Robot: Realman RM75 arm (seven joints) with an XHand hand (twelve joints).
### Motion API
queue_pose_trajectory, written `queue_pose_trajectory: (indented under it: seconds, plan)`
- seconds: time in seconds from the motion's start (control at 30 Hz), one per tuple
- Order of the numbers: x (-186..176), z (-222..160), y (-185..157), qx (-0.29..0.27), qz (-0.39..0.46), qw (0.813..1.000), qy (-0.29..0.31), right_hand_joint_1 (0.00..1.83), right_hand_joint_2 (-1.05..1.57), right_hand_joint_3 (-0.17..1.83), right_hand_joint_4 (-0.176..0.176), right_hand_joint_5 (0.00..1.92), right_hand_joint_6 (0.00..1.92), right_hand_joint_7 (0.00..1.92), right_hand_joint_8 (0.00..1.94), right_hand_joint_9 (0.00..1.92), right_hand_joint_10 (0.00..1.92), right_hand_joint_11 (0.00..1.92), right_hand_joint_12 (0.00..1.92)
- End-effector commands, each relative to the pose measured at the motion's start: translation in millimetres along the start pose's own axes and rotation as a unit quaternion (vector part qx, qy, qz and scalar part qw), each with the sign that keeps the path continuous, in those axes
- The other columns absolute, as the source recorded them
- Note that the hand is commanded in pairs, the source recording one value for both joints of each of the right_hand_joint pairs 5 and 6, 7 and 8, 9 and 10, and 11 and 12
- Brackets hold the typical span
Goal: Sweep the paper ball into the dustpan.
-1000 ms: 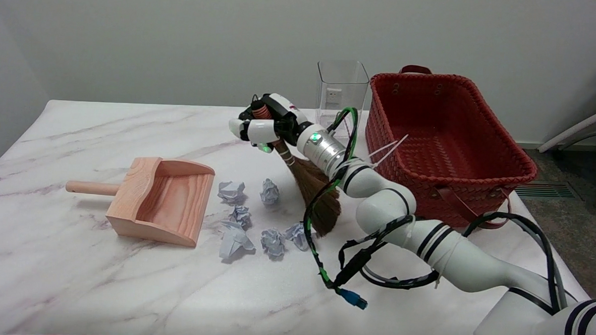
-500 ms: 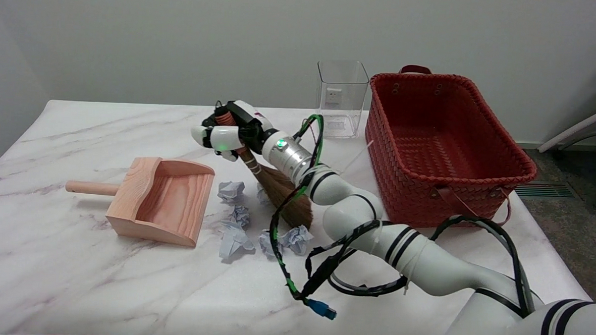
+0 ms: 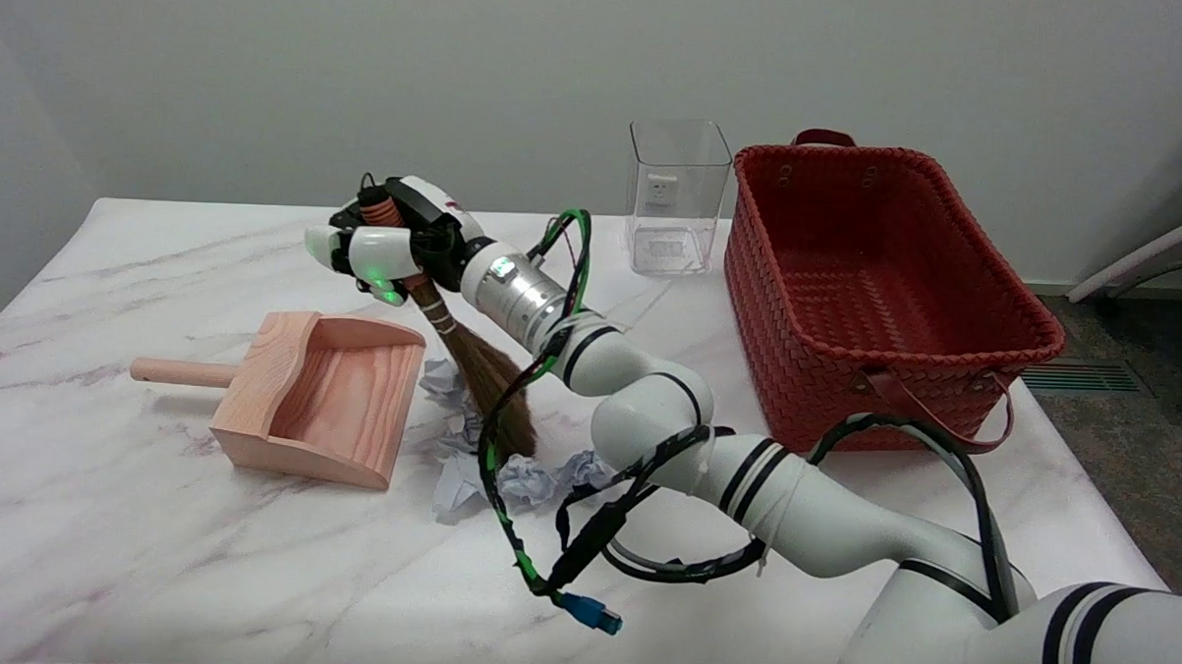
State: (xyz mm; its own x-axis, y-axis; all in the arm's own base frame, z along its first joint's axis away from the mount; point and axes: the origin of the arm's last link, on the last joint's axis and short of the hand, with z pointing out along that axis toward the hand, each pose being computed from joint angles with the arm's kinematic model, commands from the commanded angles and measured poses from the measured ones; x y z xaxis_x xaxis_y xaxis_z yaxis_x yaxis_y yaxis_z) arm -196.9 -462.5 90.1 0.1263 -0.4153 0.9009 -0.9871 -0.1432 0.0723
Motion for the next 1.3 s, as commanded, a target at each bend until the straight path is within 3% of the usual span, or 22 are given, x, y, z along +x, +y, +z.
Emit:
queue_pose_trajectory:
  seconds: [0.03,0.87,1.3]
  plan:
    - [-25,24,-39,0.036,0.049,0.998,-0.027,1.03,1.25,1.27,0.0,1.92,1.92,1.92,1.92,1.92,1.92,1.84,1.84]
    - [-31,55,-90,0.097,0.056,0.993,-0.037,1.02,1.22,1.28,0.0,1.92,1.92,1.92,1.92,1.92,1.92,1.84,1.84]
    - [25,25,-76,0.084,0.007,0.996,-0.009,1.01,1.26,1.22,0.0,1.92,1.92,1.92,1.92,1.92,1.92,1.84,1.84]
